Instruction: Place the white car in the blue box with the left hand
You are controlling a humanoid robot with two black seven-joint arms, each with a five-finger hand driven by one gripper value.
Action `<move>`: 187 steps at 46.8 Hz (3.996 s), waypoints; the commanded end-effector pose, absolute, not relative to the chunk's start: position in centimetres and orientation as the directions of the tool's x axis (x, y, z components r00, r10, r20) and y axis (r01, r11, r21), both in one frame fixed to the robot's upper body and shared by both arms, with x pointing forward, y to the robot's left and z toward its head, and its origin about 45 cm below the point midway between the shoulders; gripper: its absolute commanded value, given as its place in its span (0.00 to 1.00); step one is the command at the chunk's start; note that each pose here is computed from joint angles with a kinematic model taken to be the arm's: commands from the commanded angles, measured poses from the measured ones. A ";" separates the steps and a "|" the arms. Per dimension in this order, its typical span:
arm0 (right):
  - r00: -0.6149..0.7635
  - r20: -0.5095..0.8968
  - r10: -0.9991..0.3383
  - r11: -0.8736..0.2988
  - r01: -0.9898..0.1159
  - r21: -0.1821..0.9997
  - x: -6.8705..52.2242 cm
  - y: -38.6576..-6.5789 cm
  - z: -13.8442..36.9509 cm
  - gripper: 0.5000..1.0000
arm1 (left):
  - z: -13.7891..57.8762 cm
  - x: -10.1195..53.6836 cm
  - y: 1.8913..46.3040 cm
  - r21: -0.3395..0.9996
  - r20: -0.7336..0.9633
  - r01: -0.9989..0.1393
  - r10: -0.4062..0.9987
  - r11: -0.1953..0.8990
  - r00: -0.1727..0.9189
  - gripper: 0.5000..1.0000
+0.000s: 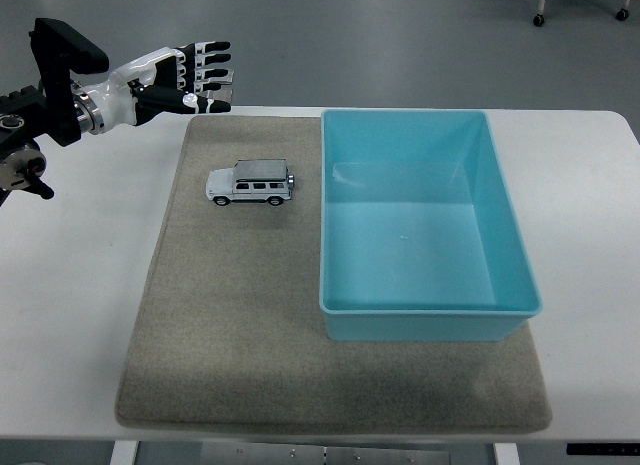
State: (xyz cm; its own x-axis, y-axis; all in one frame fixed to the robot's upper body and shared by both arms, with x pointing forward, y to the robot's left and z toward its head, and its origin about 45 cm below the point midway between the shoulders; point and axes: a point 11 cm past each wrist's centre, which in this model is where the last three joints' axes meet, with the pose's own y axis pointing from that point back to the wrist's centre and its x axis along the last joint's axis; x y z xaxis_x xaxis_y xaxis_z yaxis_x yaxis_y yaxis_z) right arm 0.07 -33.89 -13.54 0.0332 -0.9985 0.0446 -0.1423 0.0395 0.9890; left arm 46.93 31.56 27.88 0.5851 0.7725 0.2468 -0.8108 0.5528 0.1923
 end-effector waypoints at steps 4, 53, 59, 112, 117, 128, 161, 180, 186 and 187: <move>0.033 0.045 -0.998 0.040 -0.142 0.989 0.1 -33.9 -13.5 0.87 | 28.4 46.8 31.4 0.253 0.441 -0.783 0.653 0.568 0.616 1.00; 0.033 0.045 -0.998 0.040 -0.142 0.989 0.1 -33.9 -13.5 0.87 | 23.6 44.8 24.2 0.435 0.825 -0.693 0.054 0.574 0.562 0.98; 0.033 0.044 -0.999 0.039 -0.142 0.989 0.1 -33.9 -13.5 0.87 | 23.4 44.9 24.3 0.445 0.838 -0.695 0.011 0.564 0.546 0.92; 0.033 0.045 -0.998 0.040 -0.142 0.989 0.1 -33.9 -13.5 0.87 | 26.6 46.3 26.2 0.417 0.890 -0.747 -0.068 0.518 0.450 0.00; 0.034 0.045 -0.998 0.040 -0.142 0.989 0.1 -33.9 -13.5 0.87 | 28.5 46.9 26.7 0.406 0.898 -0.758 -0.069 0.510 0.435 0.00; 0.034 0.045 -0.998 0.040 -0.142 0.989 0.1 -33.9 -13.5 0.87 | 34.4 48.0 26.4 0.381 0.899 -0.755 -0.022 0.534 0.438 0.00; 0.033 0.044 -0.999 0.039 -0.142 0.989 0.1 -33.9 -13.5 0.87 | 35.8 45.5 10.1 0.338 0.900 -0.531 -0.102 0.777 0.424 0.00; 0.034 0.045 -0.998 0.040 -0.142 0.989 0.1 -33.9 -13.5 0.87 | 29.6 44.2 5.0 0.416 0.844 -0.458 -0.146 0.785 0.517 0.00; 0.033 0.045 -0.998 0.040 -0.142 0.989 0.1 -33.9 -13.5 0.87 | 28.5 44.0 5.0 0.415 0.836 -0.456 -0.132 0.787 0.533 0.00; 0.033 0.044 -0.999 0.039 -0.142 0.989 0.1 -33.9 -13.5 0.87 | 28.4 43.9 4.9 0.413 0.836 -0.456 -0.130 0.788 0.533 0.00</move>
